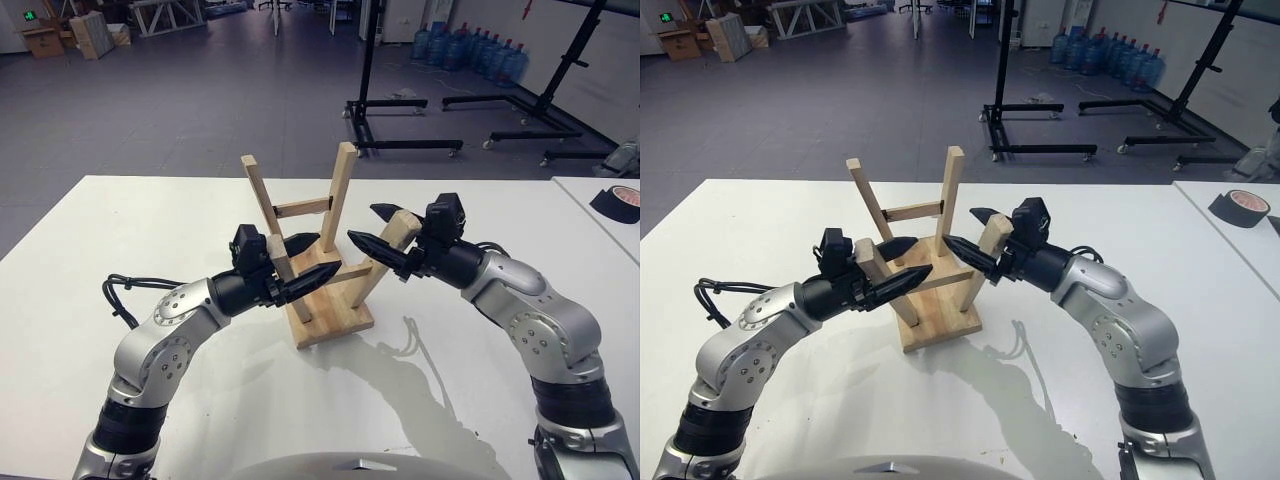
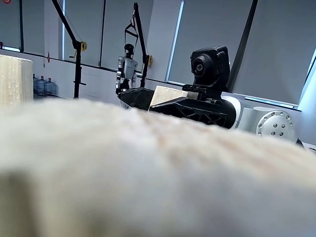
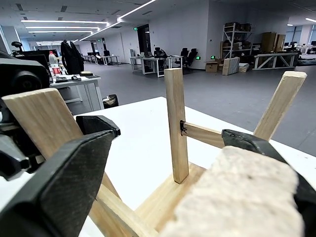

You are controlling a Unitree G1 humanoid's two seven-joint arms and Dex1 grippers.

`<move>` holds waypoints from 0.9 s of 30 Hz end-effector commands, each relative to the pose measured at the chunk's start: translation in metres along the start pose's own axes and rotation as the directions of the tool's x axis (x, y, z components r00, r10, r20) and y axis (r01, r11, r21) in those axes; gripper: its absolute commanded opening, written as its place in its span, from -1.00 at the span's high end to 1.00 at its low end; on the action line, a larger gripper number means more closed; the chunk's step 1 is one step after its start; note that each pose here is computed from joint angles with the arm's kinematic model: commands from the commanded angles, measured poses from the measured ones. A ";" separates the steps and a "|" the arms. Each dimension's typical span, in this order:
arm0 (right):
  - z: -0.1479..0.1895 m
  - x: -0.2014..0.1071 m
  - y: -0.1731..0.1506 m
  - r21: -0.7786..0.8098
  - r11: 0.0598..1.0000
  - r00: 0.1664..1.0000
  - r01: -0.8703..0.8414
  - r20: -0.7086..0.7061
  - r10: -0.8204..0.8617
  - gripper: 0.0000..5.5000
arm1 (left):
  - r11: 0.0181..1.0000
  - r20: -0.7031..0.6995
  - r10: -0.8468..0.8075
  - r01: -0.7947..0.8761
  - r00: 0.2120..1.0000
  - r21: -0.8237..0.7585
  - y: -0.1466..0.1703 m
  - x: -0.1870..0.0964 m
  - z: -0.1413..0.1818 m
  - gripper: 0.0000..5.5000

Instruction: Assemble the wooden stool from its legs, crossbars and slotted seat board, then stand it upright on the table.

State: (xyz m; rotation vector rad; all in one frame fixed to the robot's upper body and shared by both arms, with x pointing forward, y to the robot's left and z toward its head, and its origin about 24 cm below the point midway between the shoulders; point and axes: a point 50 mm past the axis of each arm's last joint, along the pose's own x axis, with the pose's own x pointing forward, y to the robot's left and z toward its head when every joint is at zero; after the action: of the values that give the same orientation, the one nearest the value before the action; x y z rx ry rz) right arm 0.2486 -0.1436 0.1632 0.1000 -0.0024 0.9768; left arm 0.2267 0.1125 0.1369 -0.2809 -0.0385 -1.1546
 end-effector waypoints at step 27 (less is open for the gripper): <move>-0.010 -0.002 -0.014 -0.111 0.992 0.991 -0.053 -0.131 0.038 -0.47 | 0.993 0.072 -0.092 0.097 0.993 -0.069 -0.019 -0.025 0.010 -0.31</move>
State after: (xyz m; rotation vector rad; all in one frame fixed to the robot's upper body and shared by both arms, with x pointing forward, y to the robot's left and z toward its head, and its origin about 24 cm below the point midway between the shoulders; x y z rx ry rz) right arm 0.2586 -0.1481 0.1529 -0.0466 0.0541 1.0394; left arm 0.2012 0.1281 0.1409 -0.4109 -0.0610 -1.2349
